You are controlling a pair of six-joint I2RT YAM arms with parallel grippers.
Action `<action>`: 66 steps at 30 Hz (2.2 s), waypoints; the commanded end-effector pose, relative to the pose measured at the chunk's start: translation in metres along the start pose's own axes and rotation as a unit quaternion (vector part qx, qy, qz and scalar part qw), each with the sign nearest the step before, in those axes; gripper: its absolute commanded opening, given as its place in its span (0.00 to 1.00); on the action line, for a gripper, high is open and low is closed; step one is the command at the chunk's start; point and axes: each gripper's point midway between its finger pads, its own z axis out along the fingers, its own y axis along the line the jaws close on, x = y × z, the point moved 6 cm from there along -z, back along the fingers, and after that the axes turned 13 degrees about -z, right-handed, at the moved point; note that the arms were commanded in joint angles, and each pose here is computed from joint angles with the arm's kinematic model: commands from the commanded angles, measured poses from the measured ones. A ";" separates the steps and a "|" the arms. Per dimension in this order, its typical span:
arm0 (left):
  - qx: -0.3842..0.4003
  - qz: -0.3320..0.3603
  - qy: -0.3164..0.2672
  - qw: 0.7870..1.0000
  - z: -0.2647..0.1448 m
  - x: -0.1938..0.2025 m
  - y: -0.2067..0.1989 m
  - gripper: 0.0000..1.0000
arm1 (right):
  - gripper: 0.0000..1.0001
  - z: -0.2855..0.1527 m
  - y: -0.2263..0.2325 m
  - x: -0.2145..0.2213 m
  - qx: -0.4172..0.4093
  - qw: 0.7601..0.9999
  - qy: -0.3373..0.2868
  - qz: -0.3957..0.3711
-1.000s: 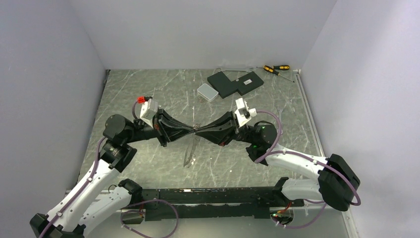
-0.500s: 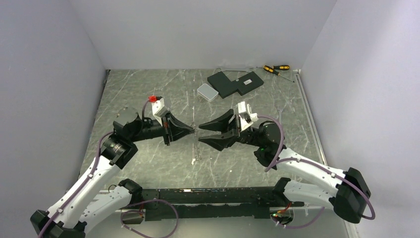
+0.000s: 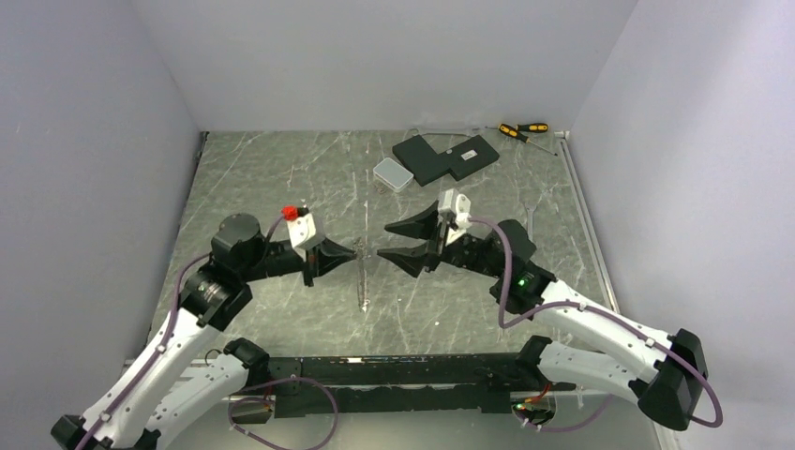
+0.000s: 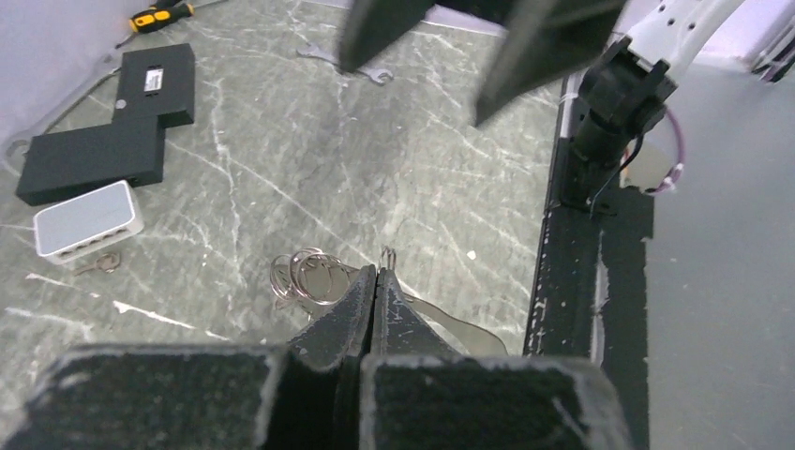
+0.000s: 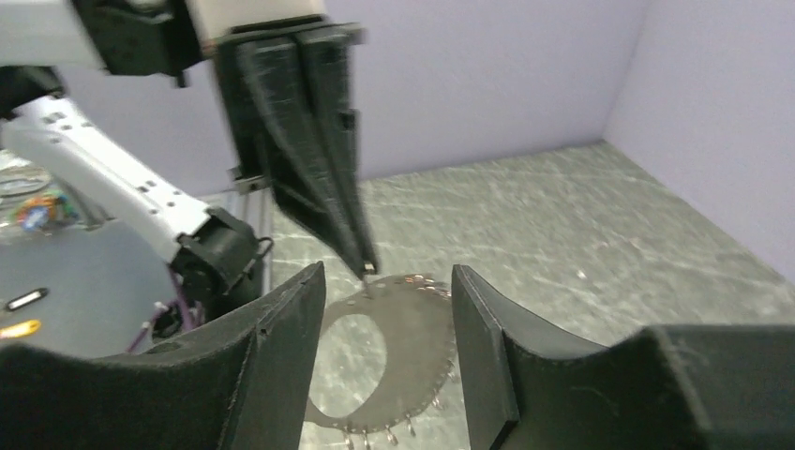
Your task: Put the keys on the keyring
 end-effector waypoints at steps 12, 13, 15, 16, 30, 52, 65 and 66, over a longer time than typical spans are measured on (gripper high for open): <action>-0.113 0.135 -0.038 0.984 -0.022 0.008 0.022 0.00 | 0.70 0.046 -0.111 0.061 0.281 0.922 0.256 0.070; -0.113 0.135 -0.038 0.984 -0.022 0.009 0.021 0.00 | 0.70 0.049 -0.117 0.072 0.291 0.912 0.278 0.077; -0.112 0.136 -0.039 0.984 -0.023 0.010 0.021 0.00 | 0.70 0.059 -0.129 0.093 0.302 0.893 0.322 0.093; -0.112 0.136 -0.038 0.984 -0.023 0.010 0.020 0.00 | 0.69 0.062 -0.135 0.104 0.310 0.879 0.348 0.102; -0.098 0.128 -0.035 0.986 -0.021 0.015 0.019 0.00 | 0.60 0.112 -0.214 0.222 0.386 0.775 0.475 0.157; -0.101 0.127 -0.023 0.987 -0.019 0.020 0.022 0.00 | 0.58 0.097 -0.256 0.321 0.390 0.766 0.483 0.167; -0.099 0.127 -0.022 0.987 -0.019 0.021 0.022 0.00 | 0.40 0.091 -0.249 0.343 0.372 0.762 0.499 0.176; -0.100 0.127 -0.021 0.987 -0.019 0.021 0.022 0.00 | 0.35 0.090 -0.248 0.342 0.371 0.762 0.500 0.176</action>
